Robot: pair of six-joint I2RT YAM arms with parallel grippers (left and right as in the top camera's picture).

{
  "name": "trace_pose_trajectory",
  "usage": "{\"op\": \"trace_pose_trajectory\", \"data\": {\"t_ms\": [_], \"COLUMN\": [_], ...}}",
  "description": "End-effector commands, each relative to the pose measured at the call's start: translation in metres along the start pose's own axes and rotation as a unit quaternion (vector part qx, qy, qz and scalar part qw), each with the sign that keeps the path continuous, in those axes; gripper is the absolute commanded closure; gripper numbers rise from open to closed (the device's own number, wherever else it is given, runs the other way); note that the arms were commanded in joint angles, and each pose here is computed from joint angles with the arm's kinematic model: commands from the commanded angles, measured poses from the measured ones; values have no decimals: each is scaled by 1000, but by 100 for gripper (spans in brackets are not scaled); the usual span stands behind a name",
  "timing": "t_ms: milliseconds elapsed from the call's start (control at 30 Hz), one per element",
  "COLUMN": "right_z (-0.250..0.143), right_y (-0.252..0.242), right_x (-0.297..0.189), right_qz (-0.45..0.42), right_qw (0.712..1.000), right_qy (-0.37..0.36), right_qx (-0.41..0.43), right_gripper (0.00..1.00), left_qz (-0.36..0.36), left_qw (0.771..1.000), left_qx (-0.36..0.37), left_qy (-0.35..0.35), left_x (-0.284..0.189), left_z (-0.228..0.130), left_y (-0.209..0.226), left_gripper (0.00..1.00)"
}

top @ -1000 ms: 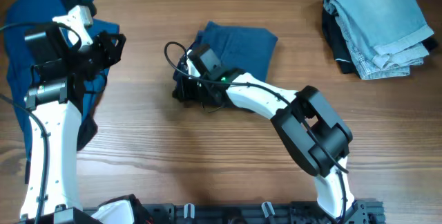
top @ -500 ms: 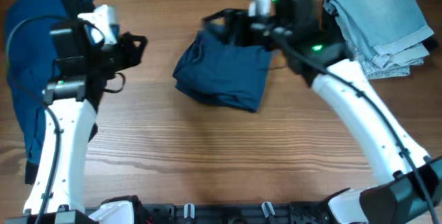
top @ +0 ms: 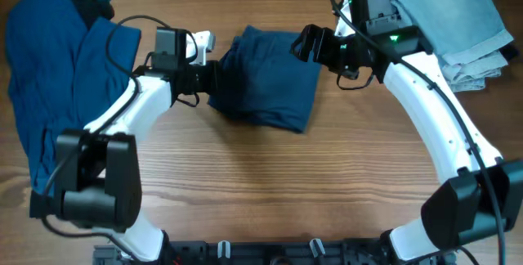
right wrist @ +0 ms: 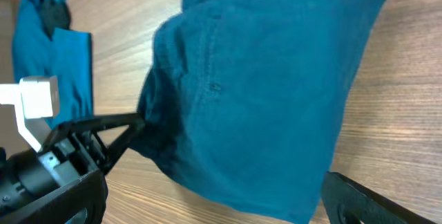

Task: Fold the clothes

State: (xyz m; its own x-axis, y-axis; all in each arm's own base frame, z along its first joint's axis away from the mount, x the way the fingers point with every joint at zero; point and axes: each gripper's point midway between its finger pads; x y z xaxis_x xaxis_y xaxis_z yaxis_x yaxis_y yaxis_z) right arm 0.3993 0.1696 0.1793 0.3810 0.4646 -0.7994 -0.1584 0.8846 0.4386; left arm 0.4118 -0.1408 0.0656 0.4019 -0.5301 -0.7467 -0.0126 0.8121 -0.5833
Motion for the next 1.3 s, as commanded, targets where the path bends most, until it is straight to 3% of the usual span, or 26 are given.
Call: {"op": "trace_pose_trajectory", "data": {"t_ms": [0, 200, 367, 433, 500, 633, 767, 800, 867, 900, 1100, 1267], "right_z": [-2, -10, -18, -18, -18, -17, -36, -47, -69, -77, -114, -140], "right_y": [-9, -11, -13, -12, -11, -7, -1, 0, 5, 8, 24, -4], "right_x": [9, 9, 9, 10, 10, 12, 39, 52, 76, 84, 105, 126], "right_qz": [-14, -18, -21, -20, -19, -15, -14, -15, -14, -14, -15, -56], "right_qw": [1000, 999, 998, 998, 998, 998, 994, 991, 985, 983, 967, 952], "right_qy": [9, 25, 41, 42, 42, 38, 80, 104, 146, 160, 215, 269], "right_qx": [-4, -21, -34, -36, -37, -56, -78, -81, -89, -93, -133, -132], "right_gripper": [1, 1, 8, 10, 9, 11, 27, 34, 79, 92, 96, 96], "left_qz": [23, 49, 68, 72, 65, 18, -5, -4, 7, 12, 53, 66], "left_qw": [1000, 997, 995, 994, 994, 998, 984, 980, 964, 958, 943, 940], "left_qx": [13, -19, -28, -49, -75, -22, 12, 6, -10, -11, -50, -72], "left_qy": [3, 62, 72, 61, 38, -62, -176, -201, -267, -287, -326, -327], "left_x": [17, 43, 52, 47, 29, -52, -140, -157, -200, -214, -250, -254], "left_z": [-2, -32, -39, -33, -17, 33, 55, 59, 69, 71, 74, 74], "left_y": [16, 45, 60, 59, 45, -23, -69, -72, -74, -74, -42, -27], "left_gripper": [83, 74, 30, 1, 0, 0, 0, 0, 0, 0, 0, 0]}}
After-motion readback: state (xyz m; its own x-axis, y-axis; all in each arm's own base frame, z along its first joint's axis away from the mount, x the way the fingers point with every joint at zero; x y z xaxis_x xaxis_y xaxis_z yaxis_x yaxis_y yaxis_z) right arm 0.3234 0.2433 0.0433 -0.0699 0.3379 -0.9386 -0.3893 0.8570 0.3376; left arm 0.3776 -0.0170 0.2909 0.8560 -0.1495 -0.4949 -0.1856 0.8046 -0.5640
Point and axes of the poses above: each gripper's point midway between its finger pads, its own x axis out along the fingers, its own y axis along the line the jaws close on, z = x × y, and after that the axes turned 13 degrees about -x, right-handed
